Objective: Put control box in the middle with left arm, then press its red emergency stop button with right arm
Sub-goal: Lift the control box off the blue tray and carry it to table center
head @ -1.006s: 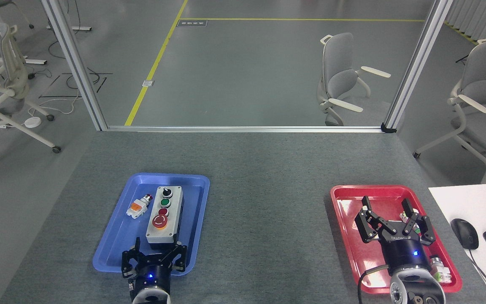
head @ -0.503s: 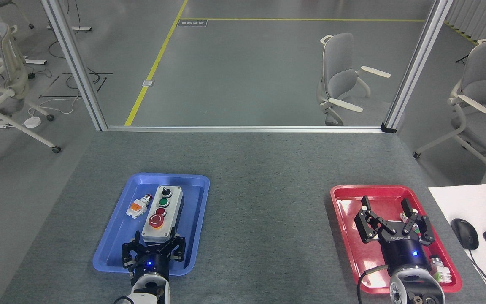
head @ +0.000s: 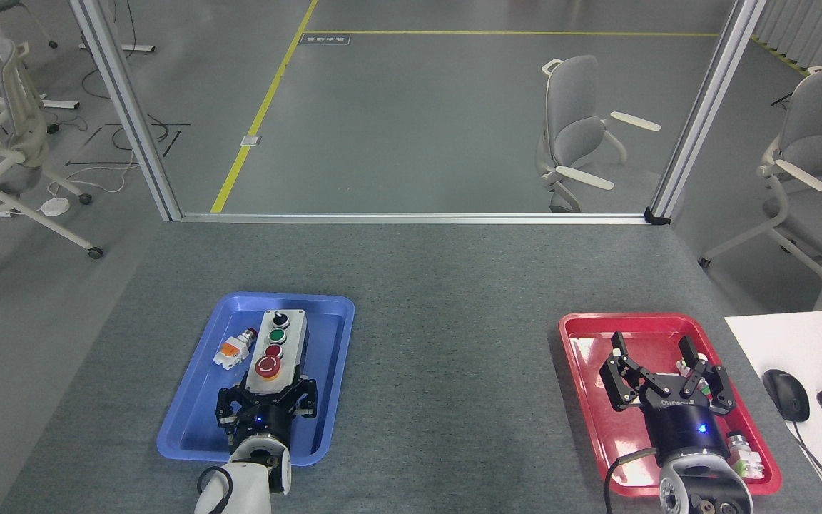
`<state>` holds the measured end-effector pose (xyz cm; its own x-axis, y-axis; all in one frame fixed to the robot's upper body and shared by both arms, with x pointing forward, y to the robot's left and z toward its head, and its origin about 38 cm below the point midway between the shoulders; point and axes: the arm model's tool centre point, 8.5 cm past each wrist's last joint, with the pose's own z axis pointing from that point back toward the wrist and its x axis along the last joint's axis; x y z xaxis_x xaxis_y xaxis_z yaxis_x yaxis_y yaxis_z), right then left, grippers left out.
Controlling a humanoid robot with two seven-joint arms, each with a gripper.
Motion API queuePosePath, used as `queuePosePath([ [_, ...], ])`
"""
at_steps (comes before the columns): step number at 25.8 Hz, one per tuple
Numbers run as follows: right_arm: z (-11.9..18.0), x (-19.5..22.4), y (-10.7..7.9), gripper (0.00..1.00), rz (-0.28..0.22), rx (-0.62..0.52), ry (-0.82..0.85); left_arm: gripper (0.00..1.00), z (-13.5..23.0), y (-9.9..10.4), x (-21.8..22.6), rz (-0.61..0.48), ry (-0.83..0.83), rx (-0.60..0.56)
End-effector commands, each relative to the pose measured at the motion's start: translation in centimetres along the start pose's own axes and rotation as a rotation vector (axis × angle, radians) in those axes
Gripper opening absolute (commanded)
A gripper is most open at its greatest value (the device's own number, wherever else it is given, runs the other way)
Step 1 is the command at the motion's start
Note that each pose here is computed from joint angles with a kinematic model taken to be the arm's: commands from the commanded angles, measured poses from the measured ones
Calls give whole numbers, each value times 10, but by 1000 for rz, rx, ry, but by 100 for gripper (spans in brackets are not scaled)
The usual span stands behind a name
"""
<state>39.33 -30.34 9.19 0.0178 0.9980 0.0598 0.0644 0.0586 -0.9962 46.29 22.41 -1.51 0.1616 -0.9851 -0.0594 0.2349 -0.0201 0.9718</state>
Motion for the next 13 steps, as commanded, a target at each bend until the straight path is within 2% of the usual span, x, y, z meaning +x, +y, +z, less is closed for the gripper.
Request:
queuePosePath([
  [1, 0, 1, 0, 99, -2, 3, -3, 0, -2, 2, 2, 2, -56, 6],
  [5, 0, 1, 0, 99, -2, 3, -4, 0, -4, 7, -10, -17, -78, 27],
  [8, 0, 1, 0, 99, -2, 3, -4, 0, -1, 29, -10, 2, -98, 117],
  [13, 0, 1, 1, 99, -2, 4, -4, 0, 19, 51, -7, 31, -153, 228],
])
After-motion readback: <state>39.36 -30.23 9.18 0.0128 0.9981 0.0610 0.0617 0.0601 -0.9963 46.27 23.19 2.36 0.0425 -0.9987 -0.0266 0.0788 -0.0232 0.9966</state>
